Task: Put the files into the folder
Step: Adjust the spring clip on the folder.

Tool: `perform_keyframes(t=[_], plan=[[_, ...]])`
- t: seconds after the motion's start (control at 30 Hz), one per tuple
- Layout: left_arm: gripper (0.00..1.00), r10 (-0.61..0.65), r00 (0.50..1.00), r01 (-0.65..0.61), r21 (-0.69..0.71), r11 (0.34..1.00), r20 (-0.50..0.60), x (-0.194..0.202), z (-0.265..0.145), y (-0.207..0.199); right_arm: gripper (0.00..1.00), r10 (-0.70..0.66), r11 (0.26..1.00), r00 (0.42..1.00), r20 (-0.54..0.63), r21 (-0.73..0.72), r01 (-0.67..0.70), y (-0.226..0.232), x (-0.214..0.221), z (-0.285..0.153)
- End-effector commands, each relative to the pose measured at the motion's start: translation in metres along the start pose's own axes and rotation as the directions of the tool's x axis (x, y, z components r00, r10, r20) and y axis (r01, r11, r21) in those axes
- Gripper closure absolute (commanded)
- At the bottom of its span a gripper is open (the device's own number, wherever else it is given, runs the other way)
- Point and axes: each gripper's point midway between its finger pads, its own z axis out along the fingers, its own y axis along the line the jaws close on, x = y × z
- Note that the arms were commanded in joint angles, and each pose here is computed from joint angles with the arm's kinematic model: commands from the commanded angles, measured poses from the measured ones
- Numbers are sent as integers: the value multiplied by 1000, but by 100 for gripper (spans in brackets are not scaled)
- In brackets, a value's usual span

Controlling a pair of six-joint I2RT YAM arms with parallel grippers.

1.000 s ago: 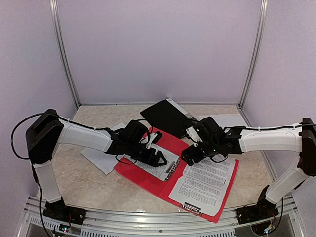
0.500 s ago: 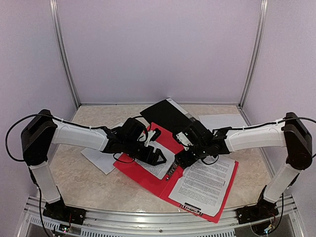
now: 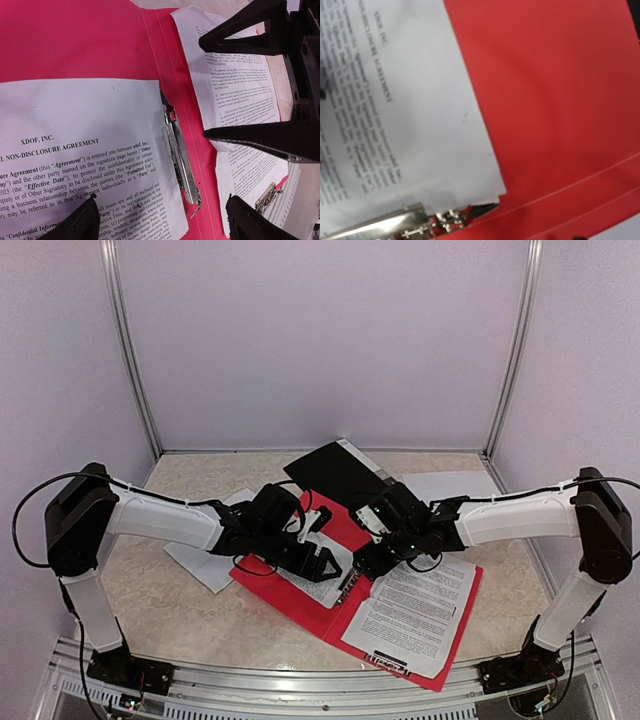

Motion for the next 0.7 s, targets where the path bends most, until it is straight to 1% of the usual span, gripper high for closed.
perform_keyframes(t=[0.0,0.2,0.43,0.5,0.67], plan=[[16,-15,1000,15,2,1000,-9,6,6,-2,23,-14,1000,1000,0,4,14,3,-1,-3],[14,1,1000,0,-18,1000,31,-7,-2,-4,24,-15,1000,1000,-2,-4,15,4,1,-2],[7,24,996,-24,5,1000,86,-24,-14,-15,26,-15,1000,1000,3,-22,15,7,0,1],[5,24,996,-26,15,1000,92,-27,-16,-18,27,-17,1000,1000,0,-24,17,8,0,2],[4,10,996,-13,36,999,85,-25,-17,-22,27,-20,1000,1000,-3,-20,20,7,2,3]])
